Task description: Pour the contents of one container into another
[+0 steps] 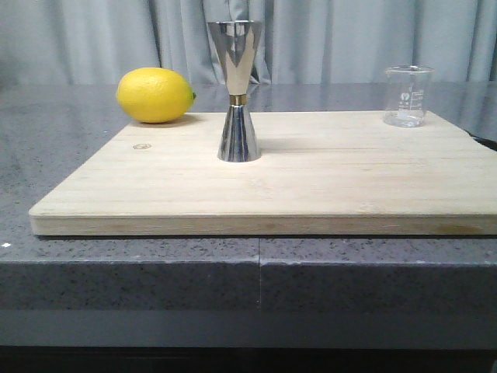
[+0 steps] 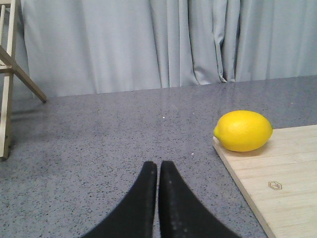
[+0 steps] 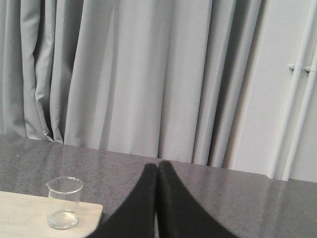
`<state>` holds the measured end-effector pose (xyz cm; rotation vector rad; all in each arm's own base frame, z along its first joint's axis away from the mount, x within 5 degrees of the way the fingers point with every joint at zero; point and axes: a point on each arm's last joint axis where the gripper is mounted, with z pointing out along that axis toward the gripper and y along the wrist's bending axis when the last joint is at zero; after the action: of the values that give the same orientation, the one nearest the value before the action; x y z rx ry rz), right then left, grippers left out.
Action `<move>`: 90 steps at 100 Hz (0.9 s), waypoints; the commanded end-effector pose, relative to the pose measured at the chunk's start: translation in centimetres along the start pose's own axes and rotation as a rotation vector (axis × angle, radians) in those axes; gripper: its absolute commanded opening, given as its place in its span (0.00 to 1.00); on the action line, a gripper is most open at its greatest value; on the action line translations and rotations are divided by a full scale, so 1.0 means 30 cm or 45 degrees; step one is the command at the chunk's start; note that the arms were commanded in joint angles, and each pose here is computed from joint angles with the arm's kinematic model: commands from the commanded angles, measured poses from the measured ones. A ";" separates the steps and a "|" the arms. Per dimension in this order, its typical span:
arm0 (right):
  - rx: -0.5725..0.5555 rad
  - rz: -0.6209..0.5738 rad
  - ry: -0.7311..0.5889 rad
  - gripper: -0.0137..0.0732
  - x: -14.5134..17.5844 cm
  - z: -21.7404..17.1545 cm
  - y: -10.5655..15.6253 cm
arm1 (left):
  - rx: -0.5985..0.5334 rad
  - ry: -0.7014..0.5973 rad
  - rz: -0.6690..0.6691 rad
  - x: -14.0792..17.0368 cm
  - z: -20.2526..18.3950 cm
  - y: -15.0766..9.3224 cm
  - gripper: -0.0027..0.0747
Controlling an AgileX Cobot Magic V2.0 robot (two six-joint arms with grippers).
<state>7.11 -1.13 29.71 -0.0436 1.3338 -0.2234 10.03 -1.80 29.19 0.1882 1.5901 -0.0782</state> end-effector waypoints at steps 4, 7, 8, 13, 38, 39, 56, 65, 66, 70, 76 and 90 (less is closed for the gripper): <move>0.043 -0.017 -0.042 0.08 -0.032 0.002 -0.014 | 0.011 -0.026 -0.023 -0.028 0.001 -0.002 0.01; 0.043 -0.017 -0.042 0.08 -0.032 0.002 -0.014 | 0.011 -0.026 -0.023 -0.028 0.001 -0.002 0.01; 0.043 -0.017 -0.042 0.08 -0.032 0.002 -0.014 | 0.011 -0.026 -0.023 -0.028 0.001 -0.002 0.01; 0.043 -0.017 -0.042 0.08 -0.032 0.002 -0.014 | 0.011 -0.026 -0.023 -0.028 0.001 -0.002 0.01; 0.043 -0.017 -0.042 0.08 -0.032 0.002 -0.014 | 0.011 -0.026 -0.023 -0.028 0.001 -0.002 0.01; 0.043 -0.017 -0.042 0.08 -0.032 0.002 -0.014 | 0.011 -0.026 -0.023 -0.028 0.001 -0.002 0.01; 0.043 -0.017 -0.042 0.08 -0.032 0.002 -0.014 | 0.001 -0.012 -0.018 -0.017 0.002 0.000 0.01; 0.045 -0.017 -0.043 0.08 -0.033 0.002 -0.015 | -0.005 0.020 -0.107 0.004 0.003 0.000 0.01; 0.045 -0.017 -0.043 0.08 -0.033 0.002 -0.015 | -0.020 0.028 -0.144 0.006 0.003 0.004 0.01; 0.045 -0.017 -0.043 0.08 -0.033 0.002 -0.015 | -0.070 0.061 -0.237 0.017 0.002 0.014 0.01; 0.045 -0.017 -0.043 0.08 -0.033 0.002 -0.015 | -0.148 0.133 -0.350 0.037 -0.001 0.030 0.01; 0.045 -0.017 -0.043 0.08 -0.033 0.002 -0.015 | -0.116 0.241 -0.183 0.068 -0.014 0.023 0.01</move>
<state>7.12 -1.11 29.69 -0.0433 1.3362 -0.2185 9.92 -0.54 26.70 -0.0856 1.7849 -0.1115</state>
